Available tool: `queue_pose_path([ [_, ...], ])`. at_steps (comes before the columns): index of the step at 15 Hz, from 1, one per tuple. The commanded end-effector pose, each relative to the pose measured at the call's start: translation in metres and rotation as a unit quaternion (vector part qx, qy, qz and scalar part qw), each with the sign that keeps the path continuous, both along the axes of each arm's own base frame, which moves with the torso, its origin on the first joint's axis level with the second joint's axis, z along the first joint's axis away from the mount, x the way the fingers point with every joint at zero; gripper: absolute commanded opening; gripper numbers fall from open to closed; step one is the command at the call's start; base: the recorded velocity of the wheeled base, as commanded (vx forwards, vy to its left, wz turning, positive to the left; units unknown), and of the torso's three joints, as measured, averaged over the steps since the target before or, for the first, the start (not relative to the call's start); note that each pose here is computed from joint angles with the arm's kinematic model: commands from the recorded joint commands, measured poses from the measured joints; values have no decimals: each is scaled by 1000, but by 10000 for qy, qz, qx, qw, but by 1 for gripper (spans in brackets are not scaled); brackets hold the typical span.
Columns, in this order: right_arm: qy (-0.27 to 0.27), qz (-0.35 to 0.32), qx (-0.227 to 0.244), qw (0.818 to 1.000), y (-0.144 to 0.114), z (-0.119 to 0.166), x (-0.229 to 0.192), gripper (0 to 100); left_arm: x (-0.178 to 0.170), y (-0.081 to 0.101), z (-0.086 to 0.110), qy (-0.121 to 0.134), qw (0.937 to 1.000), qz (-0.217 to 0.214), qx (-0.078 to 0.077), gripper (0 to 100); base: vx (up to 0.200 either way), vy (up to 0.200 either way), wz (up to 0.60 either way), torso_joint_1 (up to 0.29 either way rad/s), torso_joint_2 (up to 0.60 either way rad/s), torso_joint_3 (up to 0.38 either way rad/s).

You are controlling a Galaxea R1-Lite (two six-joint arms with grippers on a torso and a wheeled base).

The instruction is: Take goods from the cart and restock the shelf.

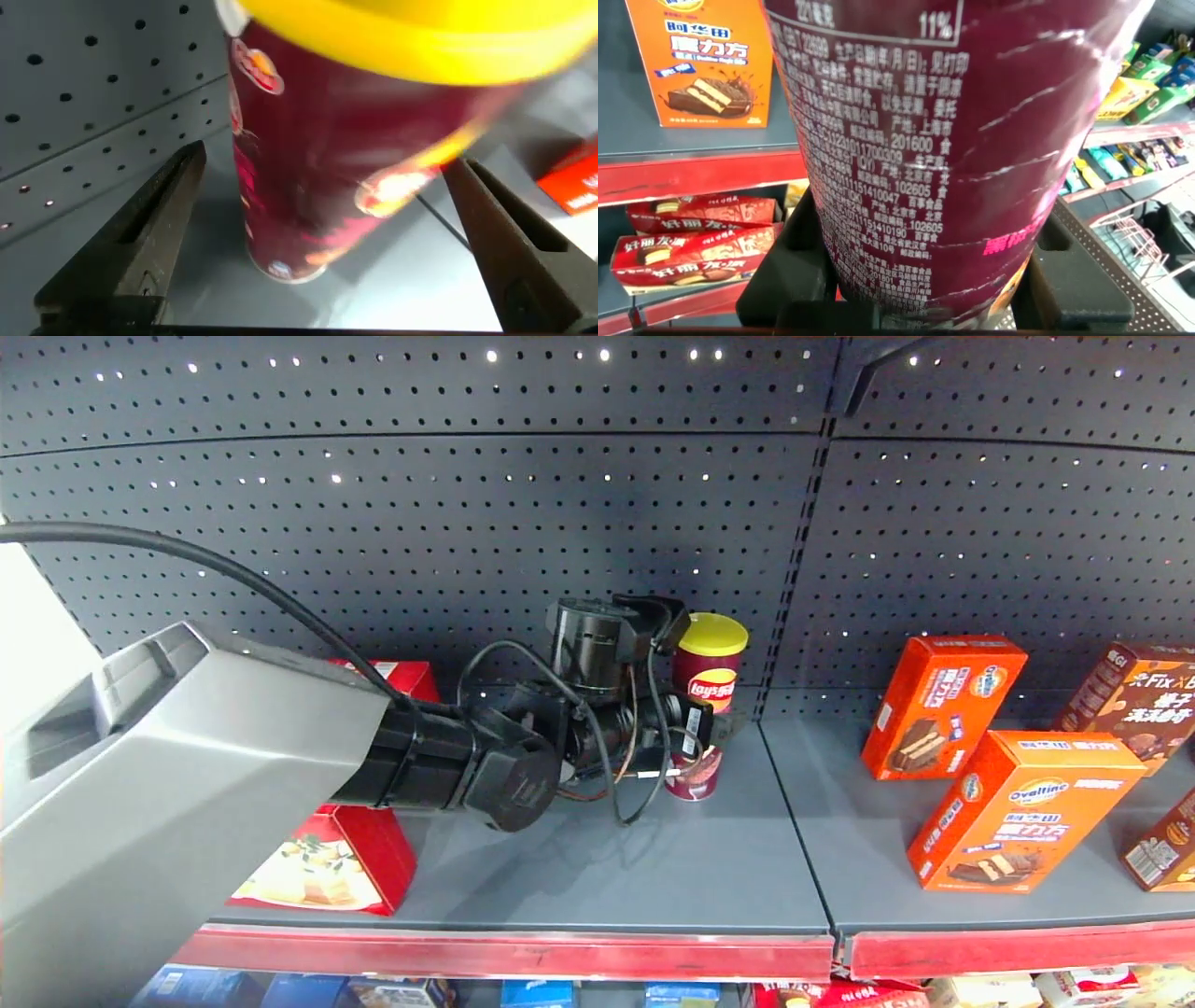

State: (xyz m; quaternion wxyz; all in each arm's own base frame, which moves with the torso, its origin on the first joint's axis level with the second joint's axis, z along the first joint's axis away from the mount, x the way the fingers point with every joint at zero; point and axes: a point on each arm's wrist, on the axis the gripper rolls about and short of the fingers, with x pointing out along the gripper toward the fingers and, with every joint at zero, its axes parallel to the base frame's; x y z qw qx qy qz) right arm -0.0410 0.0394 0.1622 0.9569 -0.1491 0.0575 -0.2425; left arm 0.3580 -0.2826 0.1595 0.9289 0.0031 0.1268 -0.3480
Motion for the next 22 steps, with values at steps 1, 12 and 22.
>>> queue_pose_path([
  [1, 1, -3, -3, 10000, 0, -1, 0, 0, 9, -2, -7, 4, 10000, 43, 10, 100, 0, 0, 0, 0, 0, 0],
  [12, 112, -2, -204, 9997, 3, -20, -3, 0, 47, -20, -36, -98, 9999, 107, -83, 0, 0, 0, 0, 0, 0, 0],
  [22, 92, 5, -231, 9997, 3, -19, -4, 0, 44, -24, -26, -198, 9997, 83, -154, 0, 0, 0, 0, 0, 0, 0],
])
